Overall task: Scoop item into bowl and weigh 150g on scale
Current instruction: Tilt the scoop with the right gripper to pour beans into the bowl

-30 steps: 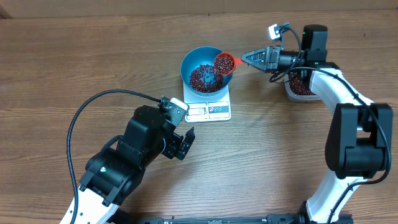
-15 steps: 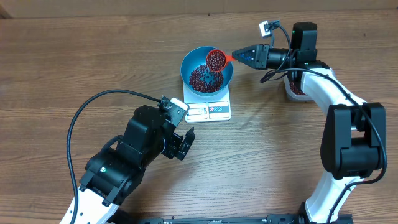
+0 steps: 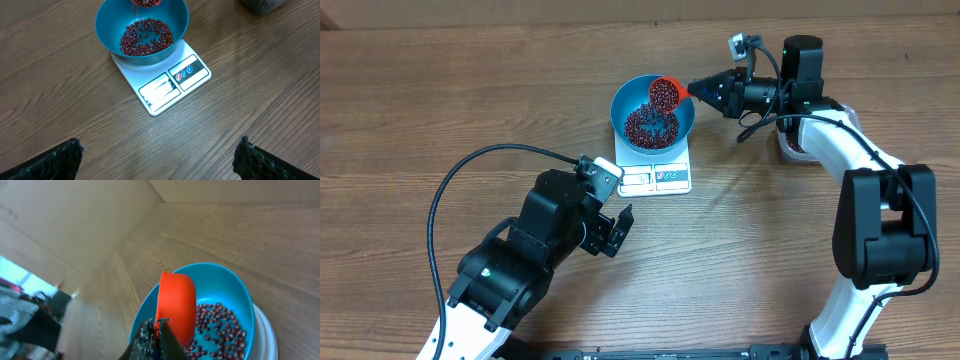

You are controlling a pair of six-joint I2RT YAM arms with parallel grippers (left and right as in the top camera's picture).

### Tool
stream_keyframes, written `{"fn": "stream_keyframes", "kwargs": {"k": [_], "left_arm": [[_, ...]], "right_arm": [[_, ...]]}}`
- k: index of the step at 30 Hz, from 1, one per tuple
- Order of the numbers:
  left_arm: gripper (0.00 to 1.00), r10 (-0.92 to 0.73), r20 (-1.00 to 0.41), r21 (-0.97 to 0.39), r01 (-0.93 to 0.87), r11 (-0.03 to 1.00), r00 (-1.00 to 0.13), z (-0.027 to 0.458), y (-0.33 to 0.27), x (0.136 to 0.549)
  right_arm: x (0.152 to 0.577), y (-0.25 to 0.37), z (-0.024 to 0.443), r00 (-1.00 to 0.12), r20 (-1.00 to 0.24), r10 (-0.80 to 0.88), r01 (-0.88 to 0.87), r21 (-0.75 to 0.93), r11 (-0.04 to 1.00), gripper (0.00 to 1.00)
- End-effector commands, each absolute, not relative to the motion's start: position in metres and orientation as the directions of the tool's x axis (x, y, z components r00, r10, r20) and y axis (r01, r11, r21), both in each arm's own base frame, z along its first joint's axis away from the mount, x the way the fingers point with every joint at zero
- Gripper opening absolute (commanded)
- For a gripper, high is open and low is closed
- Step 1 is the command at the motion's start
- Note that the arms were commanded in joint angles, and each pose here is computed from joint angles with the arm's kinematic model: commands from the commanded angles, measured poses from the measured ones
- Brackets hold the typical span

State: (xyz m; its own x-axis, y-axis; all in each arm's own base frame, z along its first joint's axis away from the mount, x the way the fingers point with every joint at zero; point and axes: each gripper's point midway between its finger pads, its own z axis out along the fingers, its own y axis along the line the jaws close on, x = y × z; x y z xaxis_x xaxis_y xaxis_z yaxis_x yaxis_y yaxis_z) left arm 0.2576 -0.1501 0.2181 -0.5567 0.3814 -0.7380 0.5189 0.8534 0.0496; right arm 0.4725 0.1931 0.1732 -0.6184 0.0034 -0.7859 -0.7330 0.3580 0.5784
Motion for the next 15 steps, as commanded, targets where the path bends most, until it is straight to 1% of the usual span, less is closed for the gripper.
{"fn": "stream_keyframes", "kwargs": {"k": [1, 6, 8, 9, 15], "left_arm": [[1.00, 0.395, -0.737, 0.069, 0.521, 0.851, -0.548, 0.2173, -0.1475, 0.2587], [1.00, 0.395, -0.737, 0.068, 0.521, 0.851, -0.548, 0.2173, -0.1476, 0.2586], [1.00, 0.395, -0.737, 0.069, 0.521, 0.851, -0.548, 0.2173, -0.1475, 0.2587], [0.99, 0.395, -0.737, 0.069, 0.521, 0.851, -0.548, 0.2173, -0.1475, 0.2587], [0.99, 0.395, -0.737, 0.069, 0.521, 0.851, -0.548, 0.2173, -0.1475, 0.2587]], "right_arm": [[0.4707, 0.1998, 0.1683, -0.508, -0.859, -0.056, -0.819, 0.462, 0.340, 0.04], [0.4697, 0.2020, 0.1682, -0.469, -0.880, -0.074, -0.844, 0.422, 0.332, 0.04], [0.4696, 0.2024, 0.1682, -0.441, -0.894, -0.086, -0.859, 0.392, 0.329, 0.04], [0.4695, 0.2024, 0.1682, -0.402, -0.910, -0.100, -0.878, 0.352, 0.325, 0.04], [0.4691, 0.2033, 0.1682, -0.309, -0.942, -0.134, -0.915, 0.256, 0.311, 0.04]]}}
